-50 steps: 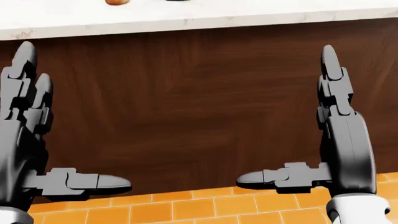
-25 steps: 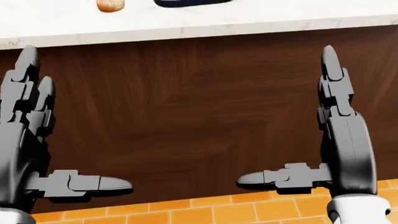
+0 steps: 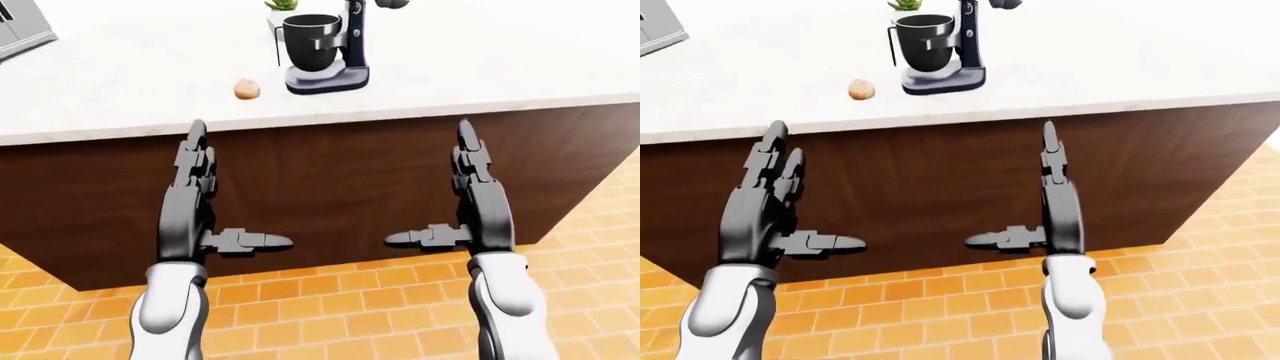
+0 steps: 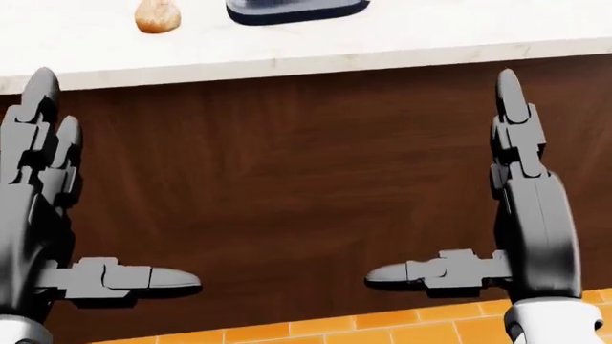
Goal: Place the bread in the stand mixer bowl.
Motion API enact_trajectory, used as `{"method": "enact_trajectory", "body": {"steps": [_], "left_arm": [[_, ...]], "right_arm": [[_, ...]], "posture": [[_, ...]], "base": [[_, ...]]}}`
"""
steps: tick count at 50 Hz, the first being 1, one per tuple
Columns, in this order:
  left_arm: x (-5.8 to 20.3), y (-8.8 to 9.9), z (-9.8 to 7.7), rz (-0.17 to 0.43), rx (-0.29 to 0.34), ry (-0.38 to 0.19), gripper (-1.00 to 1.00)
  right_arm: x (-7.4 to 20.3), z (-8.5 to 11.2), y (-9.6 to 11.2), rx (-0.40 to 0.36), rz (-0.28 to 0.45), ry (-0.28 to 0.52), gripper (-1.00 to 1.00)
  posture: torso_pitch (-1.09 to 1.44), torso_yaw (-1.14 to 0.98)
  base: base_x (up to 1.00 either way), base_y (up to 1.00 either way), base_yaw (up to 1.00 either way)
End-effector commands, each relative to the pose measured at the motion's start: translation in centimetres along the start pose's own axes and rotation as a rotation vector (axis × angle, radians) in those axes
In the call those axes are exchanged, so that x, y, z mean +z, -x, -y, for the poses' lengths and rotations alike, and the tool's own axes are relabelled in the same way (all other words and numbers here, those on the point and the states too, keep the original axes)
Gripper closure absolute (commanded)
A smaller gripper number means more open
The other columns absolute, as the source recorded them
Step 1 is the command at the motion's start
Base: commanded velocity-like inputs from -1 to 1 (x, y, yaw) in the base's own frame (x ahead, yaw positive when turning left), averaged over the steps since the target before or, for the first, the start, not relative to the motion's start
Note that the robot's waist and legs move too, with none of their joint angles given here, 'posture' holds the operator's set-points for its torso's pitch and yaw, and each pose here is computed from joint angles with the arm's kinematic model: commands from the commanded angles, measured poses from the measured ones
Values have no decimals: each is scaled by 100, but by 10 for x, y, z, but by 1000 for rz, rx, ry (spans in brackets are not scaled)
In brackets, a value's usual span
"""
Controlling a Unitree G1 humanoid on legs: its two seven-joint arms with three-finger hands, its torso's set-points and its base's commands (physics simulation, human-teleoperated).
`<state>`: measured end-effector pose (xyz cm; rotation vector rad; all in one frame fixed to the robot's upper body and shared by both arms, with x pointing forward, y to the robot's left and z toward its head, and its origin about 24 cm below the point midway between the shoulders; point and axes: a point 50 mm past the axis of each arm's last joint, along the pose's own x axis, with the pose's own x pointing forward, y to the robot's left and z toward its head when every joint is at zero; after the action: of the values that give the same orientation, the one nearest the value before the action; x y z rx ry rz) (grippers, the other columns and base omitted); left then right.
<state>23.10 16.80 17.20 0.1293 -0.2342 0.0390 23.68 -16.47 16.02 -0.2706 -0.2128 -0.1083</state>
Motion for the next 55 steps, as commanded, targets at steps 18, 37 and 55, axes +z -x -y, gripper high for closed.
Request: {"method": "enact_trajectory", "body": {"steps": [18,37,55], "left_arm": [[16,1,-3,81,16,-14,-100],[15,1,-4,82,20,-13,-100],[15,1,-4,82,19,-15,-100]], "right_arm": [[16,0,0,-1,86,-4,-100],[16,1,1,-5,91,-5,-100],[15,1,1,-6,87,-7,-100]], "posture": [[0,0],[0,0],[0,0]], "base": [[17,0,0],[20,0,0],[24,0,0]]}}
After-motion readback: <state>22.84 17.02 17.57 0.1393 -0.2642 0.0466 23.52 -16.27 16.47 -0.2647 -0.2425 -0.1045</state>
